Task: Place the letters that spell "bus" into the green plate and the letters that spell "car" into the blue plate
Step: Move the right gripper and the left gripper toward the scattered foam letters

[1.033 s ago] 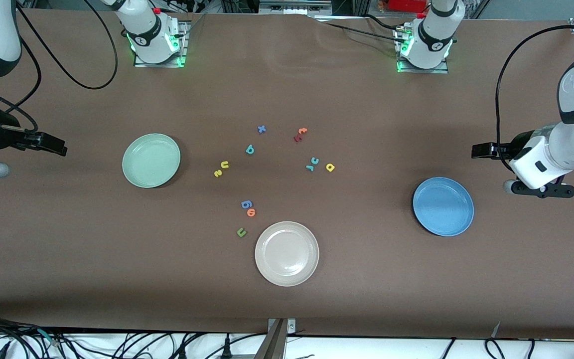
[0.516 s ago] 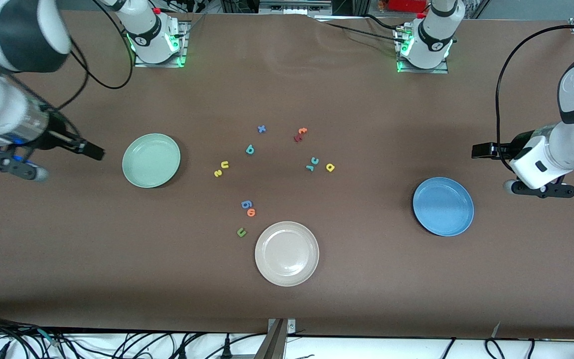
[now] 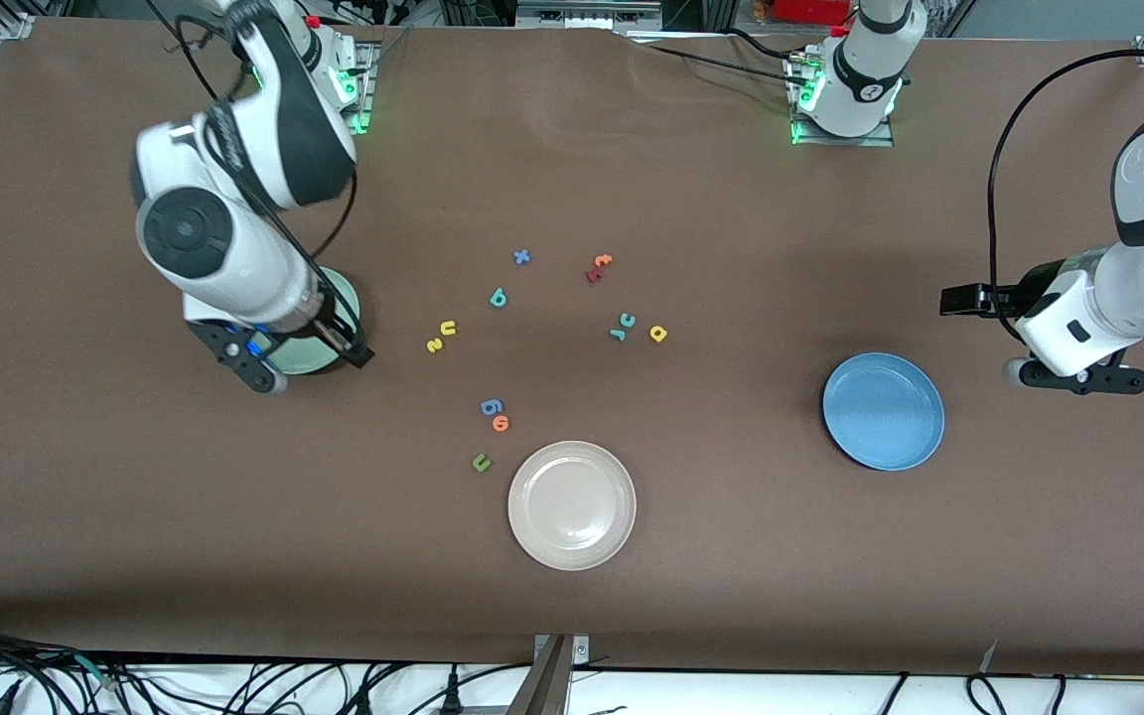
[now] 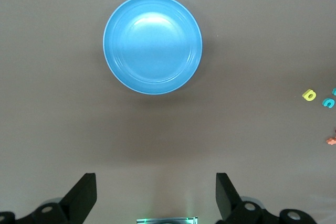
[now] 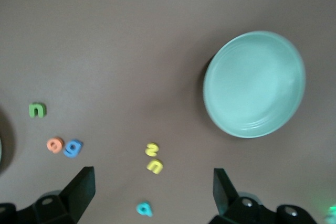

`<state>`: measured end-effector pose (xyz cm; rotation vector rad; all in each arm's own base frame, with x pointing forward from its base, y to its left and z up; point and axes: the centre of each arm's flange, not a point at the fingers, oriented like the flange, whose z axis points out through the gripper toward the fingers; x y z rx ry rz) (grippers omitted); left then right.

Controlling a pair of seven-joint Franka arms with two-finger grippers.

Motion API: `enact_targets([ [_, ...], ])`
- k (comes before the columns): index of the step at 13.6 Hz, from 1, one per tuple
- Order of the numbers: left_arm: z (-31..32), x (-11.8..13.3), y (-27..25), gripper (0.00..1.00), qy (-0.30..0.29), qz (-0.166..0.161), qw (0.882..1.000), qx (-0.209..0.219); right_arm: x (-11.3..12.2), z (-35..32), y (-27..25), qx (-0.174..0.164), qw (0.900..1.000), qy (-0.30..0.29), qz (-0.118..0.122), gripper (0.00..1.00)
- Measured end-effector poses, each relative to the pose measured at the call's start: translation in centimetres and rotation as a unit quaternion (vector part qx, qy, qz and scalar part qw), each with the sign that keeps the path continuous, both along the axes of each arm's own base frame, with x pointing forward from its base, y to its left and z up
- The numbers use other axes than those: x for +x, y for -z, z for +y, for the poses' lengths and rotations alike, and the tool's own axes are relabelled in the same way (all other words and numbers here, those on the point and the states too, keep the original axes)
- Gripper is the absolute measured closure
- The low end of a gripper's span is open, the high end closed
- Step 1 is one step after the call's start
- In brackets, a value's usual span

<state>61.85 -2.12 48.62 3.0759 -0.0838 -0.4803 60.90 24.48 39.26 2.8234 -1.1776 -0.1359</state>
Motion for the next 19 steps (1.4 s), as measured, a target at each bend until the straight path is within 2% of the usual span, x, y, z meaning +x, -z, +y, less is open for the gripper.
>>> enact_targets([
  [2, -0.5, 0.0, 0.2, 0.0, 0.003, 0.002, 1.0, -0.002, -0.2, 1.2, 4.8, 0.004, 0.999, 0.041, -0.019, 0.0],
  [5, -2.1, 0.8, 2.1, 0.0, 0.006, 0.005, 1.0, -0.024, -2.6, 3.2, 10.3, 0.014, 0.995, 0.093, -0.031, 0.0],
  [7, -5.2, 1.1, 4.0, 0.0, 0.029, 0.012, 0.999, -0.026, -4.1, 5.2, 13.2, 0.023, 0.992, 0.124, -0.023, 0.0],
  [10, -9.0, 0.7, 4.3, 0.0, 0.057, 0.014, 0.998, -0.026, -5.4, 6.4, 17.4, 0.026, 0.99, 0.141, 0.006, 0.0],
  [12, -11.5, 0.3, 4.2, 0.0, 0.072, 0.013, 0.997, -0.025, -6.3, 6.8, 19.6, 0.03, 0.988, 0.15, 0.01, 0.01],
  [14, -14.7, -0.4, 4.0, 0.0, 0.055, 0.011, 0.998, -0.012, -7.5, 7.0, 20.9, 0.029, 0.987, 0.156, 0.015, 0.01],
  [18, -20.1, -1.0, 3.5, 0.0, 0.059, -0.028, 0.998, -0.015, -8.9, 6.9, 21.2, 0.025, 0.987, 0.157, 0.021, 0.04],
  [19, -21.0, -1.0, 3.7, 0.0, 0.064, -0.036, 0.997, -0.019, -9.2, 6.7, 20.6, 0.025, 0.987, 0.157, 0.019, 0.09],
])
